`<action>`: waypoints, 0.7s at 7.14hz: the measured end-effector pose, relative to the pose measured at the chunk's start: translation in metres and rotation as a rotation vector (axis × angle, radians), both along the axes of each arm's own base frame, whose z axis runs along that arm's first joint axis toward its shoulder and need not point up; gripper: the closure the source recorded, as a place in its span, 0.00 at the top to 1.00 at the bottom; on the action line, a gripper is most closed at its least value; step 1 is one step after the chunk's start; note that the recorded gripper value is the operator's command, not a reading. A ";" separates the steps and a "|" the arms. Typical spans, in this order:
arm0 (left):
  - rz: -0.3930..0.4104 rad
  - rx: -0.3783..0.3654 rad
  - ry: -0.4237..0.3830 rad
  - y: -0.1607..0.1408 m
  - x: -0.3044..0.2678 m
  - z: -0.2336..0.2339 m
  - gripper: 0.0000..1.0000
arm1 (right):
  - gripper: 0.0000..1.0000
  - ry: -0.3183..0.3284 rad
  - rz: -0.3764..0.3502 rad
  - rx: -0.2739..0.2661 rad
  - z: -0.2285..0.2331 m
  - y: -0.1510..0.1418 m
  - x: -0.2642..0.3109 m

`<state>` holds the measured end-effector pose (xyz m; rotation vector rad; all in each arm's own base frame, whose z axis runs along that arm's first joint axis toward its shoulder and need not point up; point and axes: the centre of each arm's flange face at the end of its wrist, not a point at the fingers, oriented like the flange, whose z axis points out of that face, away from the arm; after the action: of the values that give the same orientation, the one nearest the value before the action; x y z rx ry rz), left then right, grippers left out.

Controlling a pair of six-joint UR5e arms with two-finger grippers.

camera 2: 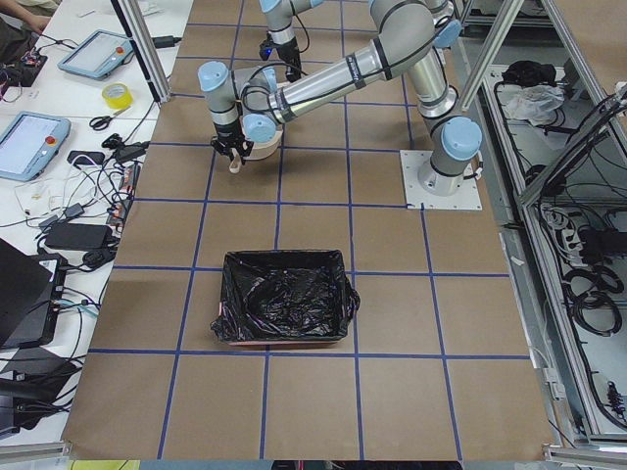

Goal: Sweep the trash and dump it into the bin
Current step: 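Carry the brush with the right gripper over to the debris pile, then sweep the debris into the dustpan with the brush in the right gripper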

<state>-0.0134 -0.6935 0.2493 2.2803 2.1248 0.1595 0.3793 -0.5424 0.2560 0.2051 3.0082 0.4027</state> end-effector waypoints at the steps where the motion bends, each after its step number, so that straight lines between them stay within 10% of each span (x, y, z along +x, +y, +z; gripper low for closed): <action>1: 0.003 0.000 0.000 0.000 0.000 0.000 0.00 | 0.00 -0.007 0.005 -0.001 -0.003 -0.001 0.009; 5: 0.005 0.000 0.001 0.000 0.000 0.000 0.00 | 0.00 -0.041 0.004 -0.009 -0.007 -0.010 0.046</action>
<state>-0.0135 -0.6936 0.2489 2.2760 2.1310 0.1582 0.4254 -0.5525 0.2491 0.1875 2.9697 0.3887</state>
